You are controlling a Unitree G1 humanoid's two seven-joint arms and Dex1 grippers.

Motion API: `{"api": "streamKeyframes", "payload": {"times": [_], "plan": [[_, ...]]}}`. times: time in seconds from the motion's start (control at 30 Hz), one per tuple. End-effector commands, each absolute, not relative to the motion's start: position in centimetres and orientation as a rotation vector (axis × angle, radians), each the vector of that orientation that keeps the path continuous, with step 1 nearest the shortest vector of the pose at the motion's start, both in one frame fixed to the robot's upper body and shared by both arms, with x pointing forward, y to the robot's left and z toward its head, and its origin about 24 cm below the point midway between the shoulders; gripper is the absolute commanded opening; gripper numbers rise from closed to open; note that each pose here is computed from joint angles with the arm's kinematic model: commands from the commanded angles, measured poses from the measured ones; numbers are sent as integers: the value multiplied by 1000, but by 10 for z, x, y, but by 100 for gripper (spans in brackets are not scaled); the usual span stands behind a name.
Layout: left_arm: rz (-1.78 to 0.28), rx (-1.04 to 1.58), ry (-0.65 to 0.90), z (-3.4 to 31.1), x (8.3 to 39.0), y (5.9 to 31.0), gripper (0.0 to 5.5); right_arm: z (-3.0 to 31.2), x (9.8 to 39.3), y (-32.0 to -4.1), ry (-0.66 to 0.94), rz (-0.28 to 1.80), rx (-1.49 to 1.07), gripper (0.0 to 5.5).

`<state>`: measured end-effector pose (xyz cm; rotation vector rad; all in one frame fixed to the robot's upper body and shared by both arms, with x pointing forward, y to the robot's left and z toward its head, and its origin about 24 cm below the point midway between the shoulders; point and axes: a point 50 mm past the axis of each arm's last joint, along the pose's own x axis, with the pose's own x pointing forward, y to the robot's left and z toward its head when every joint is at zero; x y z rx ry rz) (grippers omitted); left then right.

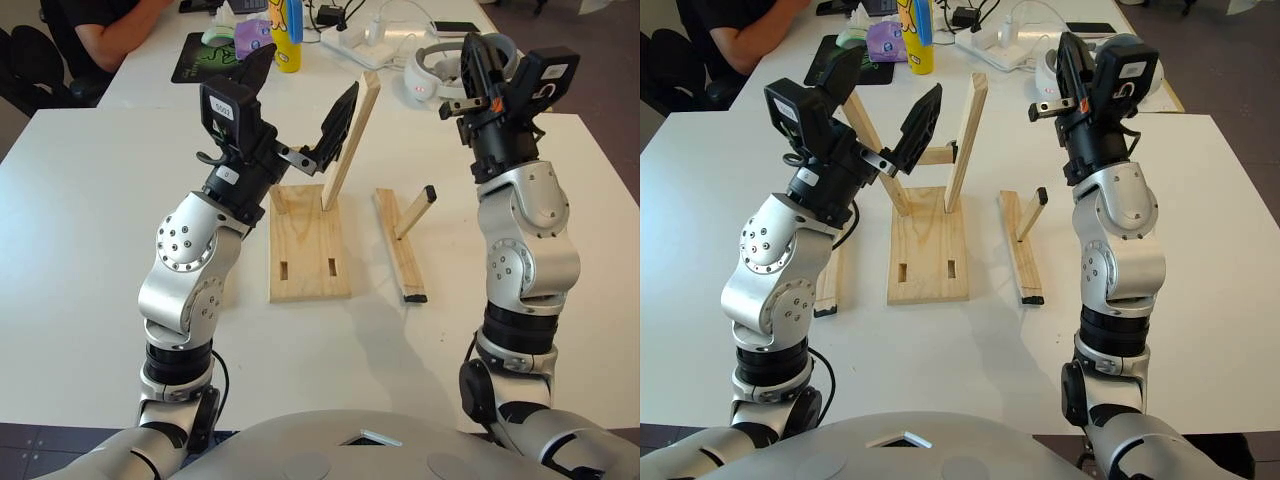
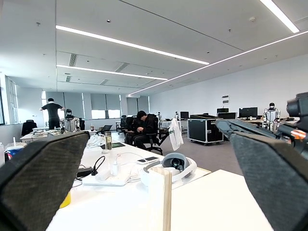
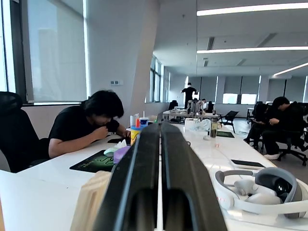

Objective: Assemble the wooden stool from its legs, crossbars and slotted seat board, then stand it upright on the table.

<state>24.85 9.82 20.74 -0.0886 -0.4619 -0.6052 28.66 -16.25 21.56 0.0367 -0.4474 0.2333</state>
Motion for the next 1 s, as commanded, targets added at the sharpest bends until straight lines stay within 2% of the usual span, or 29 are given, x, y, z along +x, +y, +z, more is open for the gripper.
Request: {"api": "streamKeyframes", "payload": {"times": [0.03,0.1,0.13,0.17,0.23,0.43,0.9,1.0], "plan": [[-595,-81,-470,209,248,99,540,203,291,-159,-373,236,50,5],[-595,-81,-470,209,248,99,540,154,296,-156,-101,245,143,5],[-600,-81,-468,210,248,99,540,117,291,-154,103,251,187,5],[-602,-79,-468,210,248,99,540,93,283,-151,226,264,200,5],[-613,-79,-467,211,250,99,540,78,272,-148,314,284,198,5],[-617,-75,-462,210,251,100,540,108,286,-152,173,280,138,5],[-619,-73,-454,207,250,99,540,115,287,-148,129,296,137,5],[-617,-70,-457,208,250,99,540,142,291,-154,-19,267,125,5]]}}
